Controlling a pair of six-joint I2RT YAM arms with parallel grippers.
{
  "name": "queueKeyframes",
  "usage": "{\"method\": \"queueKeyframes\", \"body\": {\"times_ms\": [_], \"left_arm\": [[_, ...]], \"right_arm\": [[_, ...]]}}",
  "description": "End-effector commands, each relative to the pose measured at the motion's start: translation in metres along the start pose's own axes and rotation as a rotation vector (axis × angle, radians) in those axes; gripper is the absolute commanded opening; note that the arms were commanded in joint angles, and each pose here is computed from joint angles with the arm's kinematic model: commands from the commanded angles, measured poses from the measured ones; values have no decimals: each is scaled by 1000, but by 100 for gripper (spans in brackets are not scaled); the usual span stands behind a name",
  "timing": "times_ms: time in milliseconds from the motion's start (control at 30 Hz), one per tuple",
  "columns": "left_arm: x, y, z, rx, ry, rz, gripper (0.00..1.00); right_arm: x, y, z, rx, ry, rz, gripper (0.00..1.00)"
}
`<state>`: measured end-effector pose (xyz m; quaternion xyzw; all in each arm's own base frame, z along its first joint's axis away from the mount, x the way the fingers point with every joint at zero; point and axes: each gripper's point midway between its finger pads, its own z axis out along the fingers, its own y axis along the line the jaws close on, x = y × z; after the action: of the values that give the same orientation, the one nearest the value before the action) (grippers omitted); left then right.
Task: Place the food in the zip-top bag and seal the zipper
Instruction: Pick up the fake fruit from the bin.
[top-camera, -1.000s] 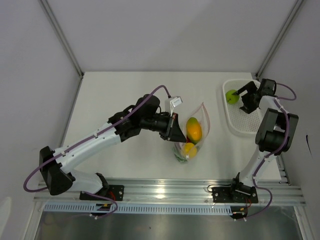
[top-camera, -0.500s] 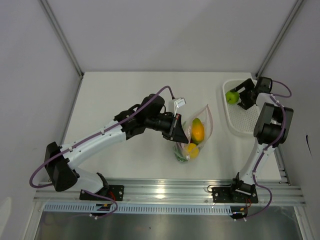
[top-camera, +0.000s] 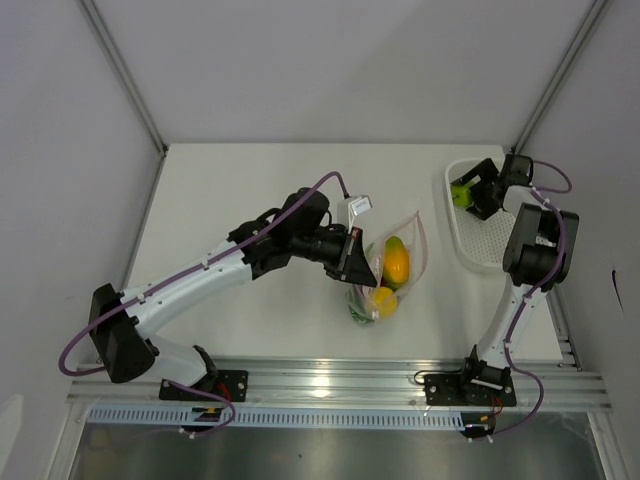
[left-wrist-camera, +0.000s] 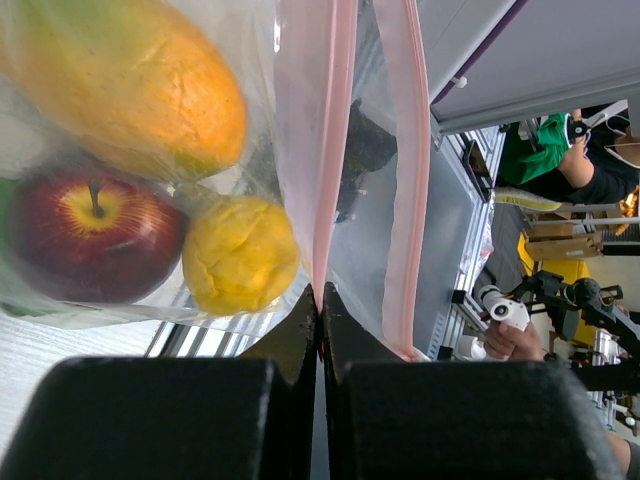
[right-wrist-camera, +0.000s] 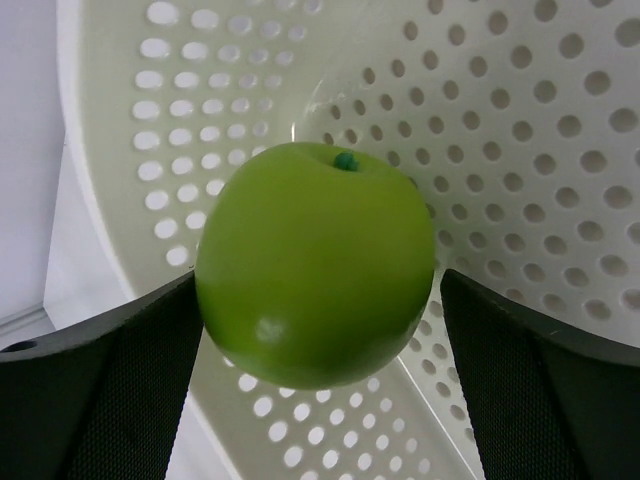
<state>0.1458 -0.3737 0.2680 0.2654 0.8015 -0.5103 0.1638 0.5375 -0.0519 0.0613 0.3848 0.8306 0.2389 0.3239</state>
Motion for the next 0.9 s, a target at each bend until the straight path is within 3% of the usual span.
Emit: {"method": "queueKeyframes", "body": {"times_ms": [0, 867], "left_arm": [[-14, -15, -8, 39, -41, 25, 1], [-13, -12, -6, 36, -37, 7, 1]], "right_arm": [[-15, 3, 5, 0, -51, -33, 99], [-20, -12, 12, 52, -68, -32, 98]]}}
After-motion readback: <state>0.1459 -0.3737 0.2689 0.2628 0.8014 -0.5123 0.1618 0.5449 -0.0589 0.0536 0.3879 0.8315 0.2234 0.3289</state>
